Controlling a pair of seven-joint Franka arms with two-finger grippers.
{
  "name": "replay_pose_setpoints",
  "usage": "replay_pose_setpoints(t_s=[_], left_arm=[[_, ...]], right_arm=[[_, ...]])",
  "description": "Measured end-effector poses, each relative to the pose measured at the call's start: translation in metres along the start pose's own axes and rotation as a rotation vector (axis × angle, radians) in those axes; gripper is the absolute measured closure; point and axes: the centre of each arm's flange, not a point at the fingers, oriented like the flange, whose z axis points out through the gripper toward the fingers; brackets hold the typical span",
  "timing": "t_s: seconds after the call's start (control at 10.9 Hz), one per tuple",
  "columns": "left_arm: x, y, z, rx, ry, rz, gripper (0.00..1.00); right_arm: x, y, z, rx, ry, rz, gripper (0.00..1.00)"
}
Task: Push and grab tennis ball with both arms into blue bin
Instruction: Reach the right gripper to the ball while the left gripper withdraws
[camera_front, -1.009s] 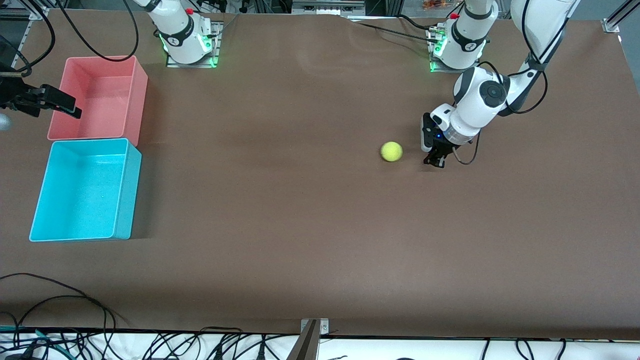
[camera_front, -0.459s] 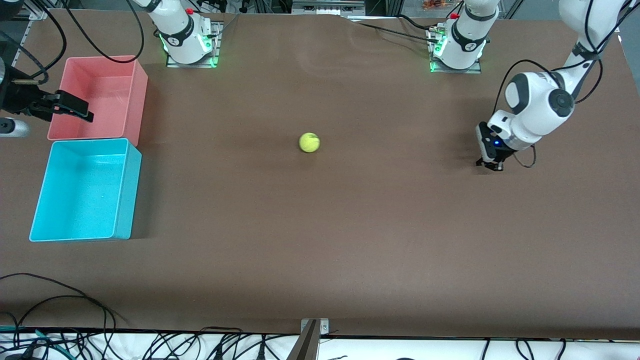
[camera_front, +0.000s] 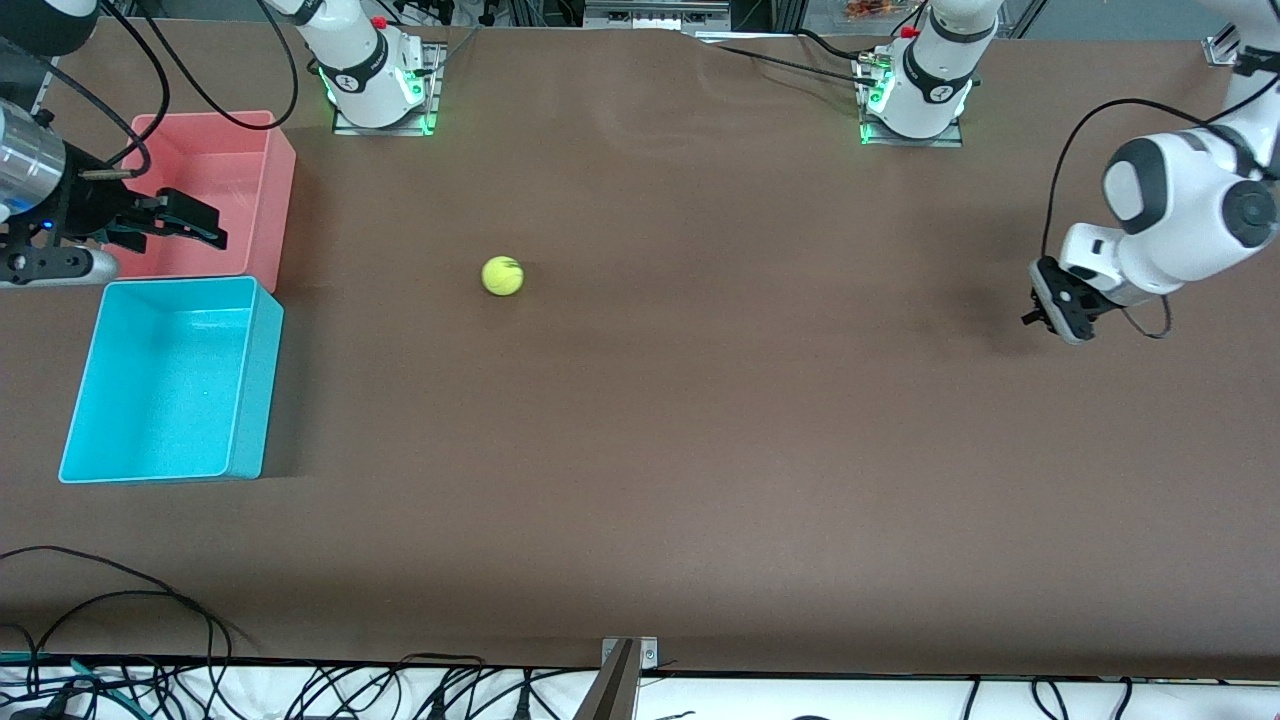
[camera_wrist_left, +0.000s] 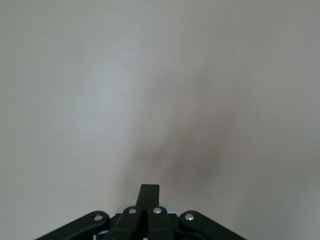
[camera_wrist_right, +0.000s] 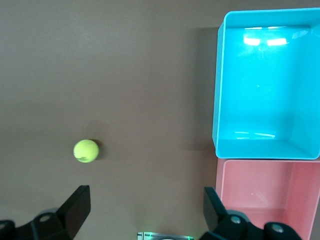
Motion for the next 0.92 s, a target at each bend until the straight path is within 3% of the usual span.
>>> replay_pose_setpoints(t_s=[0.37,0.64,0.92], left_arm=[[0.038,-0.024,-0.051,0.036,0.011,-0.231,0.96],[0.056,-0.030,-0.077,0.027,0.013,-0.518,0.93],[0.095,-0.034,-0.129,0.027,0.022,-0.740,0.89]], right_arm=[[0.007,0.003,0.019,-0.017,-0.043,0.004,0.00],[0.009,-0.005,0.028,-0.088,-0.061,-0.023,0.00],[0.009,-0.014,0.031,-0.098,-0.068,-0.039,0.00]])
